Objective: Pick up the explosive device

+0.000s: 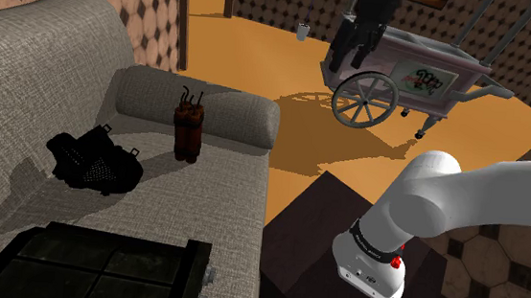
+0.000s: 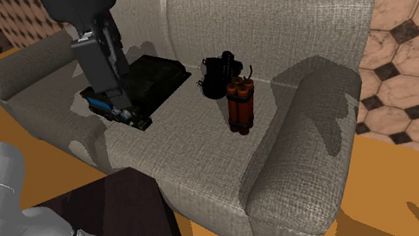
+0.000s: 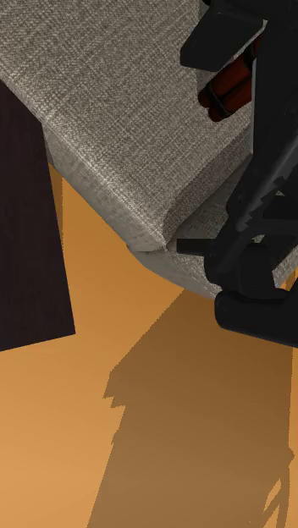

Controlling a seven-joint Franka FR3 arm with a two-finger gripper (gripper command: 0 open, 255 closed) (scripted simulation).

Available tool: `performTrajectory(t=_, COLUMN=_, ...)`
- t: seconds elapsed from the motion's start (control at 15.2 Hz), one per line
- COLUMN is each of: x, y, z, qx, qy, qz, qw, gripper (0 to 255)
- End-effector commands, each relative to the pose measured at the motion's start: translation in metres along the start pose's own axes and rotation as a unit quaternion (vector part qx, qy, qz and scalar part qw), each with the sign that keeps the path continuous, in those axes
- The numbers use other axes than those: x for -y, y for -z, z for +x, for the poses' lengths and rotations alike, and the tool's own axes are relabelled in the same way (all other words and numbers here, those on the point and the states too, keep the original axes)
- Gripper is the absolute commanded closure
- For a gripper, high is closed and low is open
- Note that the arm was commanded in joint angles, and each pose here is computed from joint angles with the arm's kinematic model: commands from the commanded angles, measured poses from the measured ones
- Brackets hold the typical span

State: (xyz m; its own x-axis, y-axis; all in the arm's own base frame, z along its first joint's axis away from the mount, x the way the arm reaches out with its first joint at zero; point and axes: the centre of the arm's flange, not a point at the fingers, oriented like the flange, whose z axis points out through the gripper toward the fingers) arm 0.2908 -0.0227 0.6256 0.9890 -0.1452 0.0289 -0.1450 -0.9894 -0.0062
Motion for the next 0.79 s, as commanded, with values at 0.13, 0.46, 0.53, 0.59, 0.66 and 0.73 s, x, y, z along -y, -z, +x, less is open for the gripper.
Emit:
performTrajectory(t=0.13, x=0.016, y=-0.011, z=0.018, qx=0.002, qy=-0.006, qz=0.002, qw=1.0000, gripper=0)
performTrajectory(t=0.46, x=0.055, y=-0.039, z=0.063, qx=0.006, qy=-0.020, qz=0.006, qw=0.9998, gripper=0)
performTrajectory(t=0.53, x=0.063, y=-0.045, z=0.073, qx=0.007, qy=-0.023, qz=0.006, qw=0.9997, gripper=0)
performTrajectory(t=0.59, x=0.070, y=-0.050, z=0.082, qx=0.008, qy=-0.026, qz=0.007, qw=0.9996, gripper=0)
performTrajectory(t=0.66, x=0.078, y=-0.056, z=0.091, qx=0.008, qy=-0.029, qz=0.008, qw=0.9995, gripper=0)
performTrajectory(t=0.73, x=0.085, y=-0.061, z=0.100, qx=0.009, qy=-0.032, qz=0.009, qw=0.9994, gripper=0)
